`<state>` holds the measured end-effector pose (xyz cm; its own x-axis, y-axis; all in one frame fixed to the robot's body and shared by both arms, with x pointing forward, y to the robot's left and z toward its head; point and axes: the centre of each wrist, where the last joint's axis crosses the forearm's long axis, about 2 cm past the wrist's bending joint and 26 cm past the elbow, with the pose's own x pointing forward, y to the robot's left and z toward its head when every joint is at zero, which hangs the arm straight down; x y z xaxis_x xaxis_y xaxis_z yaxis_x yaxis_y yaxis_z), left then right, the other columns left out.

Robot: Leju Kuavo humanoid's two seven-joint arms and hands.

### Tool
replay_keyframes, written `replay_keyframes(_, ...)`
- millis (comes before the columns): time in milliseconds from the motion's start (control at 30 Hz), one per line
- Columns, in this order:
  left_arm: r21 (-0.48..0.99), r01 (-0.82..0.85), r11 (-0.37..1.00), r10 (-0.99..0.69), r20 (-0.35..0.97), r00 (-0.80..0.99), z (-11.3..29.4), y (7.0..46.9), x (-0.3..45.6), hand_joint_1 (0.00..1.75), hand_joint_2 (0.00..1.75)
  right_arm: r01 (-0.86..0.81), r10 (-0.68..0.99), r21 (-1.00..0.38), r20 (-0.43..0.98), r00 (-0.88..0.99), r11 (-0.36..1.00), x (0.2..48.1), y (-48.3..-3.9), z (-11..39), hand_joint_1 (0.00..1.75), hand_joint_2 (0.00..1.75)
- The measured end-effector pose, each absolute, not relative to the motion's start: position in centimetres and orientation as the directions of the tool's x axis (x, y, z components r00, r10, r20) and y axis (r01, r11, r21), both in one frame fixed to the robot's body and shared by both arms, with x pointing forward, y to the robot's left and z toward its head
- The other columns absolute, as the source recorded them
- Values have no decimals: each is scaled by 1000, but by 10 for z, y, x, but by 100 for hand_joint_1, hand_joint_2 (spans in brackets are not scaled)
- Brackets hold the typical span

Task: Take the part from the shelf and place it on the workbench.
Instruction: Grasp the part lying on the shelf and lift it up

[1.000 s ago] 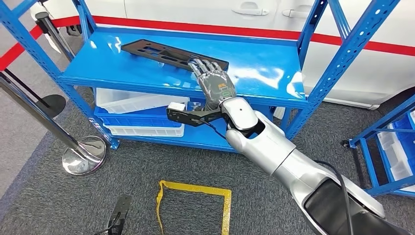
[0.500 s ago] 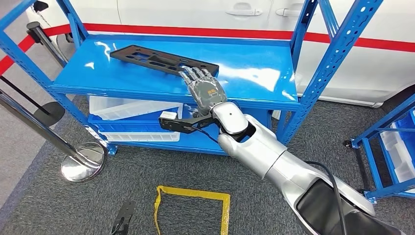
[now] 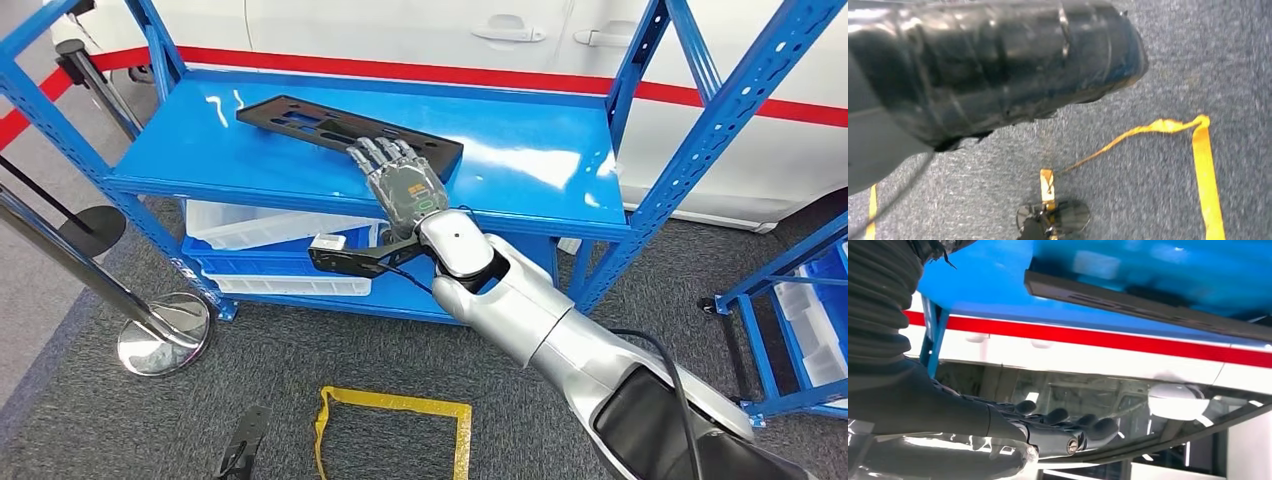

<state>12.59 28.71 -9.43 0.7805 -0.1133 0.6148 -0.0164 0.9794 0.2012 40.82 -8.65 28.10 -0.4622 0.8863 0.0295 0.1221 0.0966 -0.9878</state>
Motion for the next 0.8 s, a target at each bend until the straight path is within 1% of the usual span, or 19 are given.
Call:
replay_keyframes(467, 194, -17, 981, -109, 619, 777, -94, 283, 128, 0, 0, 133, 858, -985, 23, -514, 107, 401, -66, 288, 0, 175)
replay_keyframes(800, 191, -18, 982, -106, 619, 778, -94, 283, 128, 0, 0, 142, 854, -987, -5, -520, 81, 399, -61, 284, 0, 175)
